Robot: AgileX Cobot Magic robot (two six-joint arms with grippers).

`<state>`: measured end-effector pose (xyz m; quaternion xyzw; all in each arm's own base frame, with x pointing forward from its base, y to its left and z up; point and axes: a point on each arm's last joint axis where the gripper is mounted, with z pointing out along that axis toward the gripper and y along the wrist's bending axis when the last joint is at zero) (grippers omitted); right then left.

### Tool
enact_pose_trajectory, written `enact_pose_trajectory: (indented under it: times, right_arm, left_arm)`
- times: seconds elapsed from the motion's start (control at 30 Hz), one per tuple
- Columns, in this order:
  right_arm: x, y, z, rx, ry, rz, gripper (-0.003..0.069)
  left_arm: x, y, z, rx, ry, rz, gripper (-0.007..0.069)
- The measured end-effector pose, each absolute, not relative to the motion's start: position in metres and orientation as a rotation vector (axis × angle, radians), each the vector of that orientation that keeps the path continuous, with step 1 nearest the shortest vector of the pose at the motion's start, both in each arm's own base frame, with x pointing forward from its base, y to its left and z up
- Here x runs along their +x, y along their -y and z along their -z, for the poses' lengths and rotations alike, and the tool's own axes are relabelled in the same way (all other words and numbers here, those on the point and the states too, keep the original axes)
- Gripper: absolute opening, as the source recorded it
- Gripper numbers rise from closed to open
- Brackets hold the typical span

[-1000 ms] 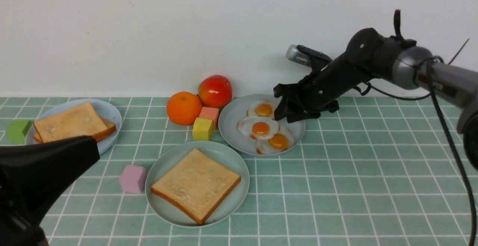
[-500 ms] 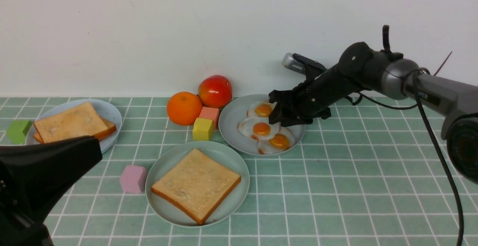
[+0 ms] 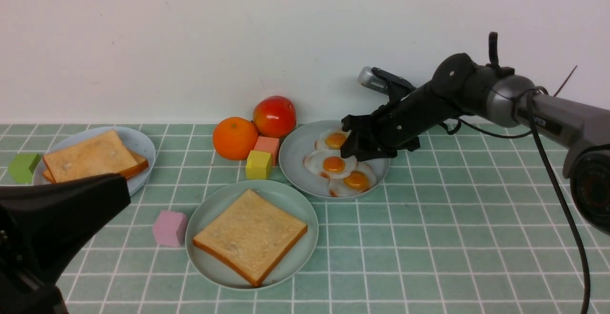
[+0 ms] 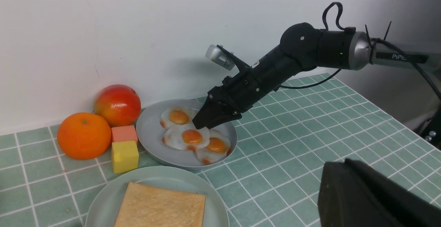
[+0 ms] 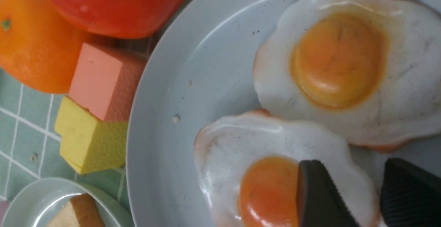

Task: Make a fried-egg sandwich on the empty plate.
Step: Use the right arm to grab a fried egg

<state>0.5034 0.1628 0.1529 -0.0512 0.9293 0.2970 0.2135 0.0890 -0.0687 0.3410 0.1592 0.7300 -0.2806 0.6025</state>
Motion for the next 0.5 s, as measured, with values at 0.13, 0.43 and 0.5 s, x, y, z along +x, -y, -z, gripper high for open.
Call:
enact_pose_trajectory:
  times: [0.13,0.43,0.5]
  right_arm:
    - [0.5031,-0.1629,-0.1528,-0.149,-2.581,-0.824,0.0286]
    - [0.5024,-0.1631,-0.1526,-0.158,-2.586,-0.827,0.0284]
    - [0.5024,-0.1631,-0.1526,-0.159,-2.586,-0.827,0.0282]
  left_arm:
    - [0.0890,0.0686,-0.3404,0.369,-1.698,0.647,-0.0013]
    - [0.0890,0.0683,-0.3391,0.368,-1.712,0.644,-0.0013]
    - [0.0890,0.0683,-0.3391,0.368,-1.712,0.644,-0.0013]
